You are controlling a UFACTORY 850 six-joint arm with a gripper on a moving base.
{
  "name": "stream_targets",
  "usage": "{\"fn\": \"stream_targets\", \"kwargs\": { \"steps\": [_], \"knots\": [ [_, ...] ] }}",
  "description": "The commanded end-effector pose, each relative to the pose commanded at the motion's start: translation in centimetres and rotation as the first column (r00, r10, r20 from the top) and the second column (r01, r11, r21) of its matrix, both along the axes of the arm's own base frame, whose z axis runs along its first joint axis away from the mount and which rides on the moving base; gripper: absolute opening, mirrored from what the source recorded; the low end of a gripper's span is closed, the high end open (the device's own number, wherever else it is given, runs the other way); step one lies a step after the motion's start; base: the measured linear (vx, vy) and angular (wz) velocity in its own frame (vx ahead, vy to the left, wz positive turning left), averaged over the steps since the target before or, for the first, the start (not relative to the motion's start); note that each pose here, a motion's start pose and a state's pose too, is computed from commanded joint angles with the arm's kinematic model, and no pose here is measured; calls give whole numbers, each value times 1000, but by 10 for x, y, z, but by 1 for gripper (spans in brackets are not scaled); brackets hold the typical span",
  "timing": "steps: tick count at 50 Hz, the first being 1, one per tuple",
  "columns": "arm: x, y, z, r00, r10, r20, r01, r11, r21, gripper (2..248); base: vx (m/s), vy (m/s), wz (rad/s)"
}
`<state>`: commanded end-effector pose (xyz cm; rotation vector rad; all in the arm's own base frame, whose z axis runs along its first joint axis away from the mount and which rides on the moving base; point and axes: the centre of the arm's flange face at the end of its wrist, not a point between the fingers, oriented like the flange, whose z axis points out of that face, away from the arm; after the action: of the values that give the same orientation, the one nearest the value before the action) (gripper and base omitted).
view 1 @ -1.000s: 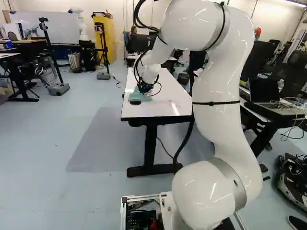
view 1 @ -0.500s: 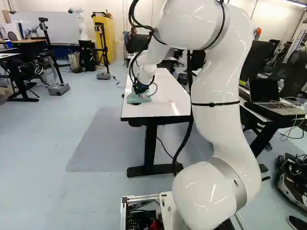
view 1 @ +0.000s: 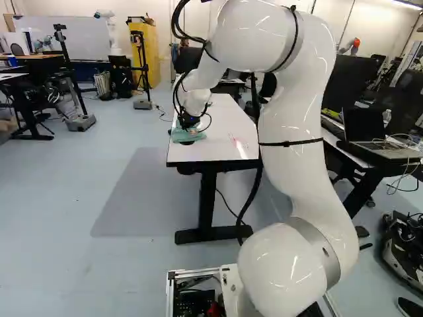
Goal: Clean the table with the green towel
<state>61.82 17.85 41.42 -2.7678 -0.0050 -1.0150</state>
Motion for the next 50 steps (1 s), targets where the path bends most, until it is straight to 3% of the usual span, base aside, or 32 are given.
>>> {"fn": "stream_targets", "kwargs": {
  "steps": [50],
  "knots": [
    [-103,-7,66,998,39,50,-40,999,14,20,0,0,0]
  ]
}}
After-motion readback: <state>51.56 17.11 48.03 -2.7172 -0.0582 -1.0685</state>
